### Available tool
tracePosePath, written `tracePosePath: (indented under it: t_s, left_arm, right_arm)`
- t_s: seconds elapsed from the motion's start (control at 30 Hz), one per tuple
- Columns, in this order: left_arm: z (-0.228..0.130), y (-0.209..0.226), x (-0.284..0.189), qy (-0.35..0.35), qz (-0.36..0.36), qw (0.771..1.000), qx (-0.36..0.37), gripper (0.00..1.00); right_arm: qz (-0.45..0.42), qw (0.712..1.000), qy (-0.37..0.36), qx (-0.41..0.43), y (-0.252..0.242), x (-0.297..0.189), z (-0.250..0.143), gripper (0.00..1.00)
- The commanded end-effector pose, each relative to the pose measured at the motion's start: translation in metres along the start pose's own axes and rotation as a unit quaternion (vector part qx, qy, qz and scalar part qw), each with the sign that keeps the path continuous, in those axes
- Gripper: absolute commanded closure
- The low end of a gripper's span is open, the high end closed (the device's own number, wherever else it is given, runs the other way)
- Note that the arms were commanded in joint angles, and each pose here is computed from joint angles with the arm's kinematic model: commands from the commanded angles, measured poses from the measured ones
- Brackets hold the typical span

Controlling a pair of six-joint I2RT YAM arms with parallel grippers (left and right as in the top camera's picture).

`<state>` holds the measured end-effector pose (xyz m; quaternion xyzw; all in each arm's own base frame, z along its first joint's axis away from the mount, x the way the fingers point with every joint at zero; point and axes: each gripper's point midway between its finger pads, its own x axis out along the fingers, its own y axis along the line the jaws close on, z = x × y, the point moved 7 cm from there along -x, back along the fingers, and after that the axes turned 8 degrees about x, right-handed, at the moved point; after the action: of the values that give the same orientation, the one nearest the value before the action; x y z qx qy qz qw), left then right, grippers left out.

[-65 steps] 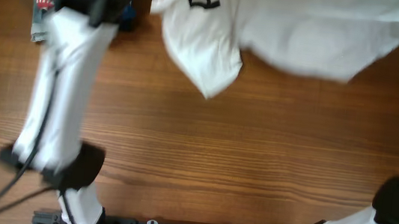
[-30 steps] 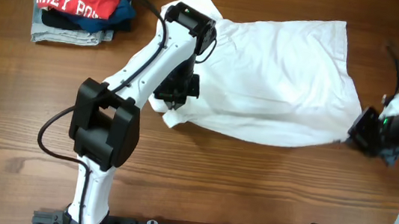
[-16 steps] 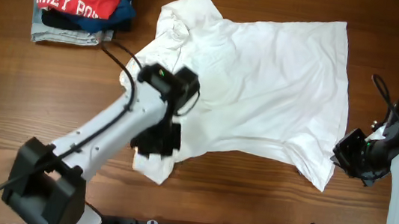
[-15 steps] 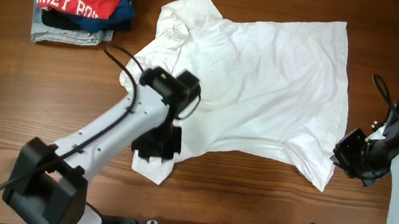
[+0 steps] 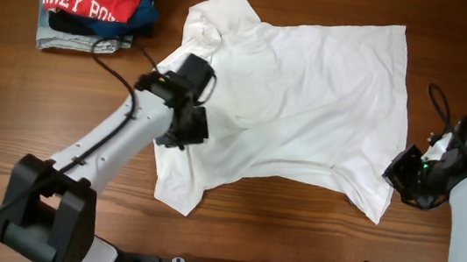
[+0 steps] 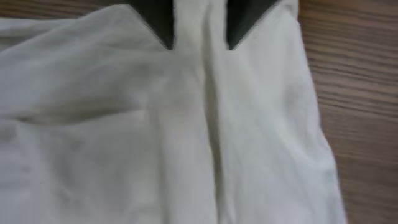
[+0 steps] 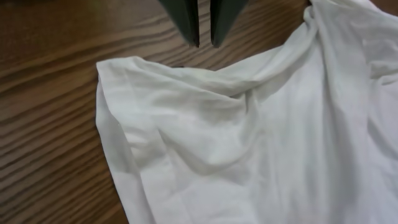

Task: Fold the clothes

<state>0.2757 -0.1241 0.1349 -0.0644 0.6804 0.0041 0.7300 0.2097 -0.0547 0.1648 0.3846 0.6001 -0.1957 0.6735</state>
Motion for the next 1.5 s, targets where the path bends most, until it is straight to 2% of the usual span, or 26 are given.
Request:
tracePosePath:
  t_s: [0.0,0.37,0.5,0.7,1.0,1.23,1.37,1.47]
  left_arm:
    - [0.004,0.014,0.002,0.006,-0.006,1.000,-0.015,0.95]
    - [-0.020,0.022,0.041,0.056,0.002,0.998,-0.032,0.96]
    - [-0.024,0.019,0.050,0.063,-0.019,0.997,-0.035,0.96]
    - [-0.030,0.023,0.064,0.090,-0.005,0.995,-0.048,0.96]
    - [-0.044,0.030,0.078,0.118,0.007,0.992,-0.053,0.96]
    - [-0.050,0.030,0.076,0.137,0.007,0.989,-0.056,0.96]
    - [-0.058,0.022,0.073,0.169,-0.033,0.983,-0.062,0.96]
    - [-0.066,0.021,0.071,0.188,-0.028,0.980,-0.058,0.96]
  right_arm:
    - [-0.001,0.999,0.022,0.024,-0.007,0.023,-0.005,0.96]
    - [-0.005,0.998,0.045,0.031,-0.013,0.070,0.005,0.96]
    - [-0.016,0.996,0.060,0.060,-0.016,0.083,0.008,0.96]
    - [-0.065,0.988,0.057,0.131,-0.027,0.097,0.013,0.93]
    - [-0.084,0.981,0.064,0.160,-0.032,0.117,0.018,0.96]
    - [-0.121,0.967,0.036,0.221,-0.061,0.105,0.035,0.96]
    - [-0.132,0.959,0.014,0.251,-0.080,0.088,0.054,0.96]
    - [-0.152,0.952,0.003,0.266,-0.090,0.075,0.063,0.96]
